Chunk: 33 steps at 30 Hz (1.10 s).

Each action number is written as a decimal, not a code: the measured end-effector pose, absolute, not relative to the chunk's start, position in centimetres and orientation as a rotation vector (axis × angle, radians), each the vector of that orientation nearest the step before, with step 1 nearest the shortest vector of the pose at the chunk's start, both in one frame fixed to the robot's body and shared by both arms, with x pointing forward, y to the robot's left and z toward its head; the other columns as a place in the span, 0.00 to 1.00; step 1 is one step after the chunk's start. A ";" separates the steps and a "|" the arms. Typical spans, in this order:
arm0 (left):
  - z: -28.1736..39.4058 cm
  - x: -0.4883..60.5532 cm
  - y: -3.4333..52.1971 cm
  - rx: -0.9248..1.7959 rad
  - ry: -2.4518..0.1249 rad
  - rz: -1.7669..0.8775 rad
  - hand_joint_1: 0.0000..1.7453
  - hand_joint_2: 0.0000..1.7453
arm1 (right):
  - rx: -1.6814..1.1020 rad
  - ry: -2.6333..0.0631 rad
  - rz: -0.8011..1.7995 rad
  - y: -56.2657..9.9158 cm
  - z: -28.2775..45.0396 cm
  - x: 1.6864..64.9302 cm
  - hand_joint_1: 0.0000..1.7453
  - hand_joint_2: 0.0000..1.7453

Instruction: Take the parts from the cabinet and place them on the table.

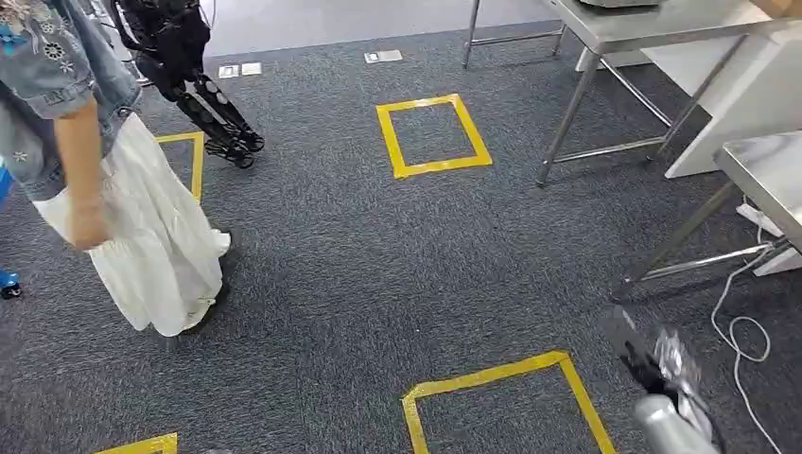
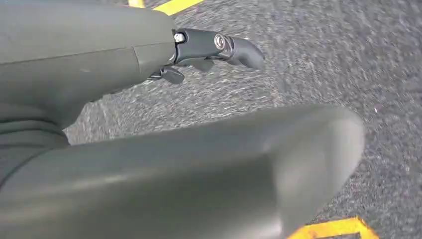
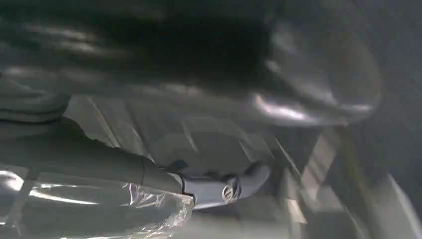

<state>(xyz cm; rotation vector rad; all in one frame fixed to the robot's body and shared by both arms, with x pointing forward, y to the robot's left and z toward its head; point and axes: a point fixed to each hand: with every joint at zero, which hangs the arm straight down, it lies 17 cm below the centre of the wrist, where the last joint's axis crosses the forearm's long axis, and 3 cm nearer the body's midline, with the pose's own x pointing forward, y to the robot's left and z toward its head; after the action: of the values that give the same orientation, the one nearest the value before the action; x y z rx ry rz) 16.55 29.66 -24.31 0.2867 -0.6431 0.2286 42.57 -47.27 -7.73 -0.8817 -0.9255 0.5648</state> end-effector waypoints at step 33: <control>-26.7 12.1 27.5 0.219 -0.399 0.185 0.00 0.00 | -0.233 -0.312 0.300 -28.9 -27.3 11.9 0.00 0.00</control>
<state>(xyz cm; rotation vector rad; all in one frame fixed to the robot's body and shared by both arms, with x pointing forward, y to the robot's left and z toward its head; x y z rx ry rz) 12.14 27.49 -26.67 0.2188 -0.3991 0.1849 11.87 -28.85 -27.27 -0.2334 -0.3122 0.2995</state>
